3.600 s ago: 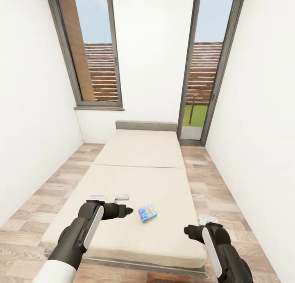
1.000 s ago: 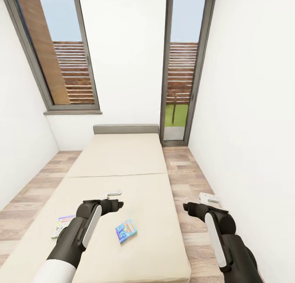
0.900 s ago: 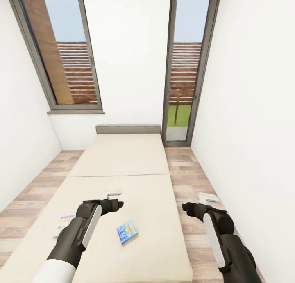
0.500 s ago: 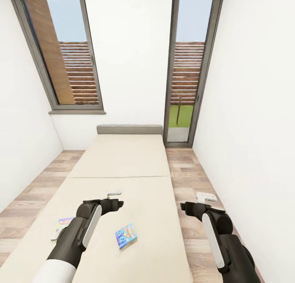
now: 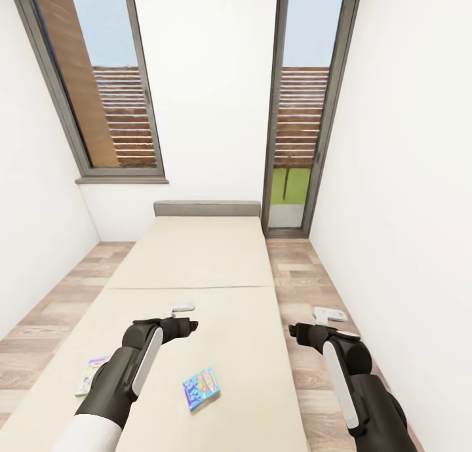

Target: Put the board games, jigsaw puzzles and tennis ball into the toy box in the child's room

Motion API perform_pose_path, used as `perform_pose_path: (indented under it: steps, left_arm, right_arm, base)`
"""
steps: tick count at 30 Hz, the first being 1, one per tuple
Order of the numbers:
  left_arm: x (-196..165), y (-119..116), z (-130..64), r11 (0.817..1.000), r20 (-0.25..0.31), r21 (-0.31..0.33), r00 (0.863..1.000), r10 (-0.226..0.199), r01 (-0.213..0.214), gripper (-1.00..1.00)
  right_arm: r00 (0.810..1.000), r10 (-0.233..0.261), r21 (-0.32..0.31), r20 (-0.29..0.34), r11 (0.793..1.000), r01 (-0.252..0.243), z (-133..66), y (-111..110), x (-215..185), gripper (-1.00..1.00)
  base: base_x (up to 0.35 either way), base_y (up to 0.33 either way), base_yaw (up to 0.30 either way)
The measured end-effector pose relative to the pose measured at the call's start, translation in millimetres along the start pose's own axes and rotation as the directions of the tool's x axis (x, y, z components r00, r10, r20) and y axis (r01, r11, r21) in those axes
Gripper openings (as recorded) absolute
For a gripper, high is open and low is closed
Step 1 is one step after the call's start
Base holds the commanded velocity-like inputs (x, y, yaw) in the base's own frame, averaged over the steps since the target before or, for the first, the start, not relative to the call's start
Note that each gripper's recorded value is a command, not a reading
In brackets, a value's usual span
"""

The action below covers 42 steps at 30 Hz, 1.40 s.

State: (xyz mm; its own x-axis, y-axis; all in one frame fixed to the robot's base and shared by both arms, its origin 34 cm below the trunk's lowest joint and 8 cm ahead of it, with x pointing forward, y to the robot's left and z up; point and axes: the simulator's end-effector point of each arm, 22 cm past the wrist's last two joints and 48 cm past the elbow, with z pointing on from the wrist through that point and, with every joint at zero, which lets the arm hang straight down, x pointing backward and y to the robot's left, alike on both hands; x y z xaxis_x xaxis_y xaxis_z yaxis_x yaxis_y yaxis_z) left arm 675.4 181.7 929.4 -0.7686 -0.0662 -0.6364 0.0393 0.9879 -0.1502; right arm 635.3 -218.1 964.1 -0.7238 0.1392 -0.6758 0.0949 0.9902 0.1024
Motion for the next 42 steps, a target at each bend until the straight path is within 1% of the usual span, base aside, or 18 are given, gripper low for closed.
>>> perform_pose_path:
  steps: [7,16,23,31,42]
  left_arm:
    - [0.2,-0.1,0.3,1.000,-0.001,0.000,1.000,0.000,0.000,1.00]
    - [0.5,-0.4,0.2,1.000,-0.002,0.000,1.000,0.002,-0.002,1.00]
    - [0.5,-0.8,0.4,1.000,-0.002,0.001,1.000,0.002,-0.002,1.00]
    - [0.5,-1.3,0.4,1.000,-0.002,0.002,1.000,0.003,-0.003,1.00]
    - [0.5,-0.8,0.2,1.000,-0.002,0.001,1.000,0.001,-0.001,1.00]
  right_arm:
    - [1.000,-0.001,0.001,0.000,1.000,0.001,0.4,0.2,0.1,1.00]
    - [1.000,0.004,-0.002,0.023,1.000,-0.004,0.2,1.7,-4.8,1.00]
    - [1.000,0.003,-0.002,0.025,1.000,-0.003,0.4,1.4,-5.4,1.00]
    - [1.000,0.003,-0.002,0.026,1.000,-0.003,0.3,1.8,-5.5,1.00]
    - [1.000,0.003,-0.003,0.026,1.000,-0.003,0.1,2.2,-5.5,1.00]
  base:
    - [0.121,0.082,0.000]
    - [0.127,0.009,0.000]
    - [0.037,0.001,0.000]
    - [0.067,-0.086,0.000]
    - [0.068,-0.013,0.000]
